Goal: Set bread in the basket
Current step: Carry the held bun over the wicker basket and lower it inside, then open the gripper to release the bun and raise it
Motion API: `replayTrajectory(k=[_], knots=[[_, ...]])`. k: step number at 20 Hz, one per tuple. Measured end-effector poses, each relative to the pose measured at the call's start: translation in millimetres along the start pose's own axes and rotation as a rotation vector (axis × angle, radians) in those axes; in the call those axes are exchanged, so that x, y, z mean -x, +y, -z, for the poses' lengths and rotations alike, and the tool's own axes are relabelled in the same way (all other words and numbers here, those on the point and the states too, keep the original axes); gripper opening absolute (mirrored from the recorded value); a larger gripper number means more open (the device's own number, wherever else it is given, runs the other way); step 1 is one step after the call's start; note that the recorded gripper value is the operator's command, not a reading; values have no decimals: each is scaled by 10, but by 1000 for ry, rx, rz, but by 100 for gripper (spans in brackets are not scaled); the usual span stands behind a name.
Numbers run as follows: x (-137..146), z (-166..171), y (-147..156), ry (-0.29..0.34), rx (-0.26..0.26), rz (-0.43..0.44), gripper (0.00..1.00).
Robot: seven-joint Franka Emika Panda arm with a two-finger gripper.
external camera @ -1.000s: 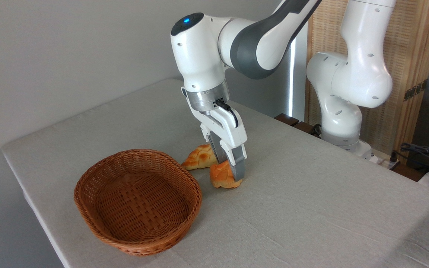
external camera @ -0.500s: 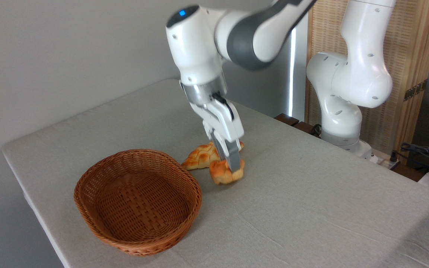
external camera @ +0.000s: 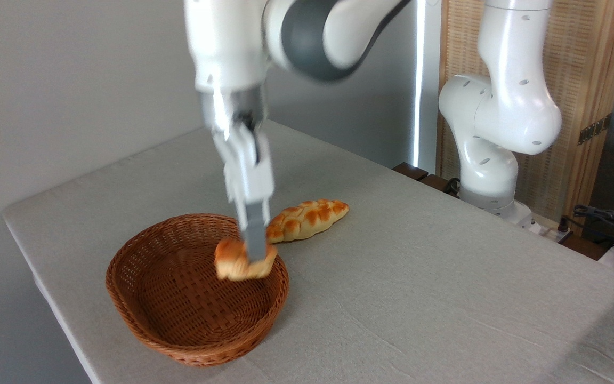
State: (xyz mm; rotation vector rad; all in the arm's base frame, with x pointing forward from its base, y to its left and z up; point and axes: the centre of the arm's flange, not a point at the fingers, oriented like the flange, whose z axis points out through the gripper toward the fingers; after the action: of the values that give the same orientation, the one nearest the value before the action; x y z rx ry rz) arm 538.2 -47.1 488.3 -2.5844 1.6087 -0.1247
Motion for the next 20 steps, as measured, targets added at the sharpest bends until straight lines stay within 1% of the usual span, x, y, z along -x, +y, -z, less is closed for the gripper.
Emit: replayTrajectory(k=[2, 3, 4, 5, 6, 7, 8, 13, 20], knots=[[-102, -303, -106, 6, -13, -4, 34], [-130, -389, -138, 7, -15, -5, 45], [-148, -421, -160, 8, -19, -5, 62], [-157, -414, -174, 10, -22, -5, 76], [-160, -391, -183, 13, -26, -6, 82], [-160, -376, -187, 14, -29, -8, 97], [-156, -369, -188, 15, -30, -12, 100], [-112, -376, -211, 11, -30, -39, 100], [-80, -384, -227, 9, -29, -40, 100]])
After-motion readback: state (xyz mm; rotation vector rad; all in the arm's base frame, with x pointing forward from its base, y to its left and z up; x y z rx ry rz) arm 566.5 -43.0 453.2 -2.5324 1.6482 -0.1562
